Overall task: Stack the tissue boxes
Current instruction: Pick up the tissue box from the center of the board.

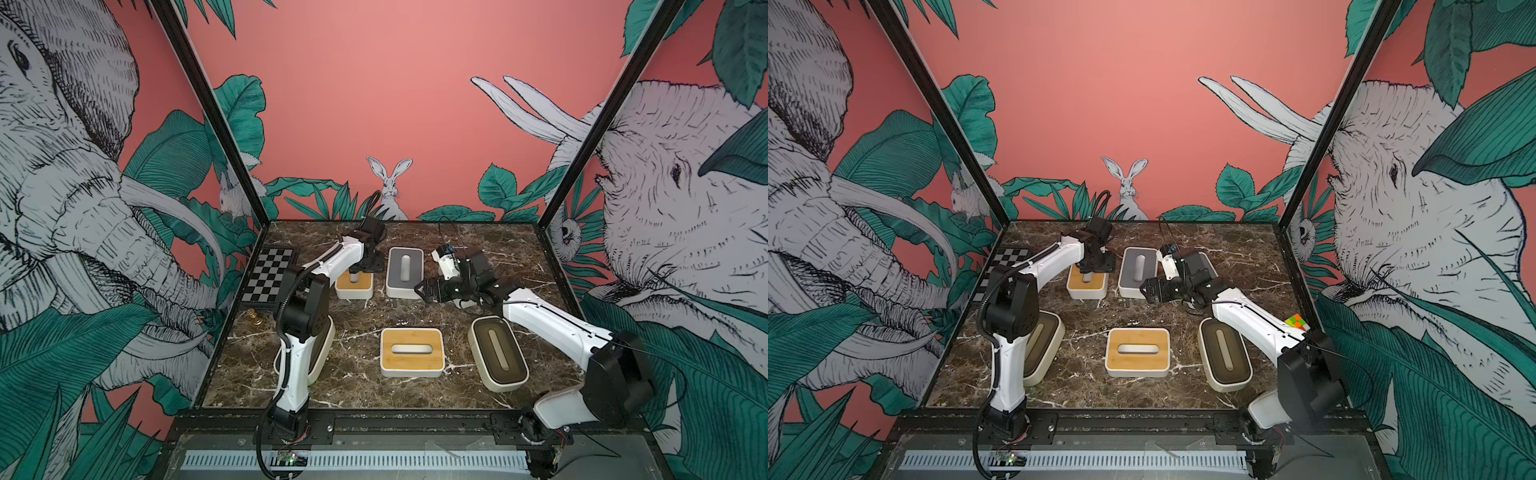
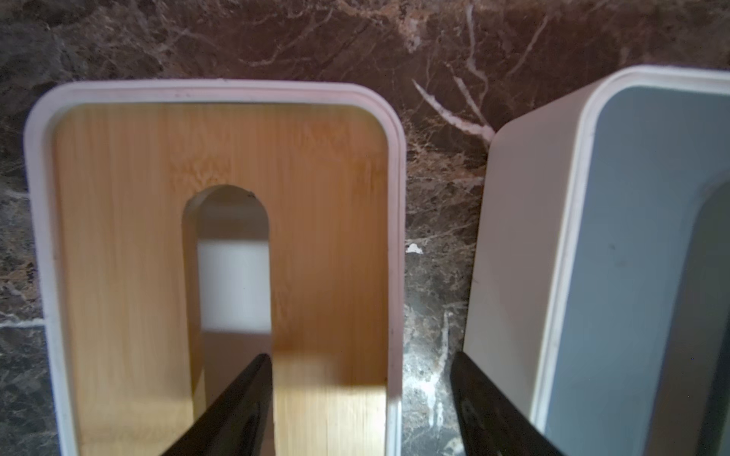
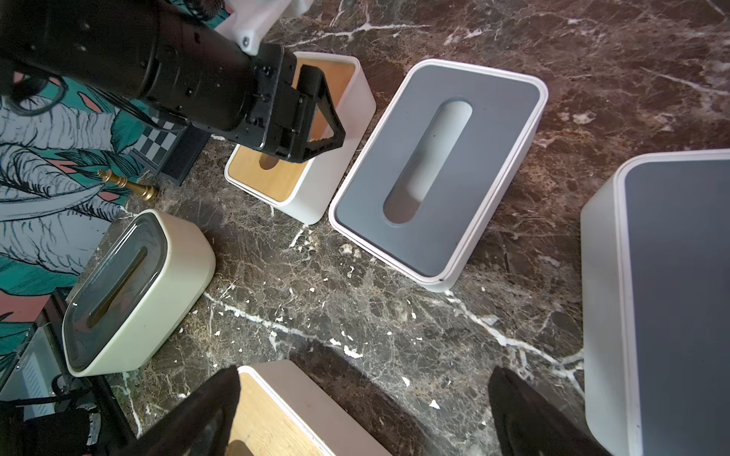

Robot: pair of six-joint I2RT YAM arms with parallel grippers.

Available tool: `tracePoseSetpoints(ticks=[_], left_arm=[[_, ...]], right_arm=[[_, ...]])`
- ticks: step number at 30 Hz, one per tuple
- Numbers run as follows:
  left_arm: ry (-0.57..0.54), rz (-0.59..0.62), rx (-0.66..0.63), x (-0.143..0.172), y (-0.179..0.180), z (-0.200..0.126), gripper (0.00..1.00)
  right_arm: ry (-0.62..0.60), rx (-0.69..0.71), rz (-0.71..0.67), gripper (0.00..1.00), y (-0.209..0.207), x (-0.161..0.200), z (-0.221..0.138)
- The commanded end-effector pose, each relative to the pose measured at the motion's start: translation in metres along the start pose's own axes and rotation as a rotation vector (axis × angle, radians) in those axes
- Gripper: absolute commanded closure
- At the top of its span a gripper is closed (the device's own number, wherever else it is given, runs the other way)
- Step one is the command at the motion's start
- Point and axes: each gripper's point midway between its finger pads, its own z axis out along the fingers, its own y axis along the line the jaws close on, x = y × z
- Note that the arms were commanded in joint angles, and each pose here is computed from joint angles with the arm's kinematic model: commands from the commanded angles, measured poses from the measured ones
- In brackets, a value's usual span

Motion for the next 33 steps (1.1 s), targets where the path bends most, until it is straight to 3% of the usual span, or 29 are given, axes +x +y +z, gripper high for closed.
tracePoseSetpoints(ticks=[1,22,33], left_arm=[[-0.026,-0.011,-0.011,-0.009,-0.001,-0.005,0.27],[-0.014,0.020,-0.053,-0.003,0.006,0.007,0.27],[0.008,0.024,-0.057,-0.004,0.004,0.010,0.33]], right_arm=[[-0.007,-0.033,-0.018,0.02,0.006,-0.009,0.002],[-0.026,0.001,-0.002,0.02,0.002,-0.002,-0.014],[-0.051,-0.004,0.002,0.02,0.003,-0.006,-0.017]])
